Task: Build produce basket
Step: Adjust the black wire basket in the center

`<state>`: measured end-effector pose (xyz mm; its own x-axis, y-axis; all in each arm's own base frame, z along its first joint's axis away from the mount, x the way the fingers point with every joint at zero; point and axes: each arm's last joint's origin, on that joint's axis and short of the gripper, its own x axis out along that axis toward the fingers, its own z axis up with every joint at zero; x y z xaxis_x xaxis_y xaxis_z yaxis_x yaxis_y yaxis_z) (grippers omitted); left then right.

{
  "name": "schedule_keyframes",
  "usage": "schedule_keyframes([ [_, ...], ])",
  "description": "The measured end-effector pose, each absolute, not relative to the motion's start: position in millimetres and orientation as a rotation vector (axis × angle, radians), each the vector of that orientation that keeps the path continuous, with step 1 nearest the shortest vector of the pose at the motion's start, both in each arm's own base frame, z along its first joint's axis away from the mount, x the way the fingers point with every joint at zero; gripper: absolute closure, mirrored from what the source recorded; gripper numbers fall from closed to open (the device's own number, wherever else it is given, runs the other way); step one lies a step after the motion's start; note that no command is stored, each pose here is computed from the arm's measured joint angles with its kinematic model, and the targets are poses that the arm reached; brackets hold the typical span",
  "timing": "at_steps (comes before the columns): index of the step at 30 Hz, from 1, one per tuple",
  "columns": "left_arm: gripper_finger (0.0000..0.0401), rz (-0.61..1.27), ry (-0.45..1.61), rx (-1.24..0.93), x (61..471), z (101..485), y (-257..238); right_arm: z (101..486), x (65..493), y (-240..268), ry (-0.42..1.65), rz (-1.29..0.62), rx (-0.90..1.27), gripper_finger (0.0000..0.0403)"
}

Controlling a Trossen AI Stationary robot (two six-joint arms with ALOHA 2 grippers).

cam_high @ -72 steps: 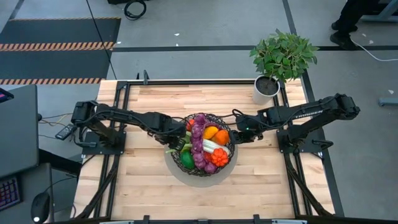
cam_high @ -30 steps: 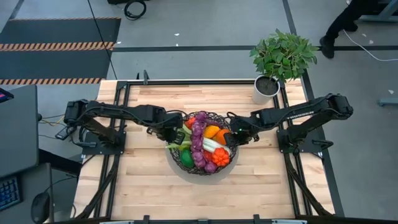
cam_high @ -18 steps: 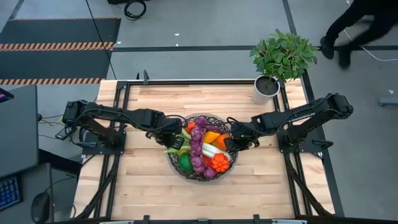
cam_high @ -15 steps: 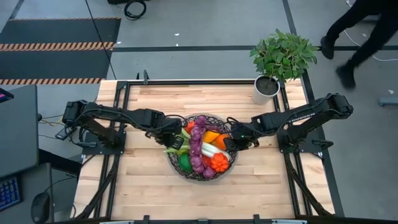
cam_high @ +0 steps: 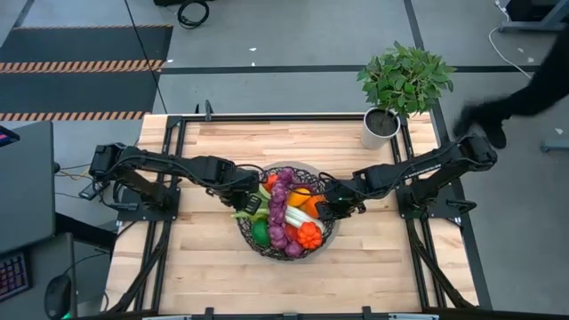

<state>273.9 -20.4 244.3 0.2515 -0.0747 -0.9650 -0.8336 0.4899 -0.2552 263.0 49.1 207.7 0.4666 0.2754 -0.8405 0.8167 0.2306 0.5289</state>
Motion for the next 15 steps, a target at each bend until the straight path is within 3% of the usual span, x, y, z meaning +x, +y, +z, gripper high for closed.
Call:
schedule_keyframes([
  [15, 0.0356, 0.632, 1.233, -0.929, 290.2, 225.7, -23.8, 204.6, 258.5, 48.6, 1.123, -0.518, 1.314, 0.0344],
])
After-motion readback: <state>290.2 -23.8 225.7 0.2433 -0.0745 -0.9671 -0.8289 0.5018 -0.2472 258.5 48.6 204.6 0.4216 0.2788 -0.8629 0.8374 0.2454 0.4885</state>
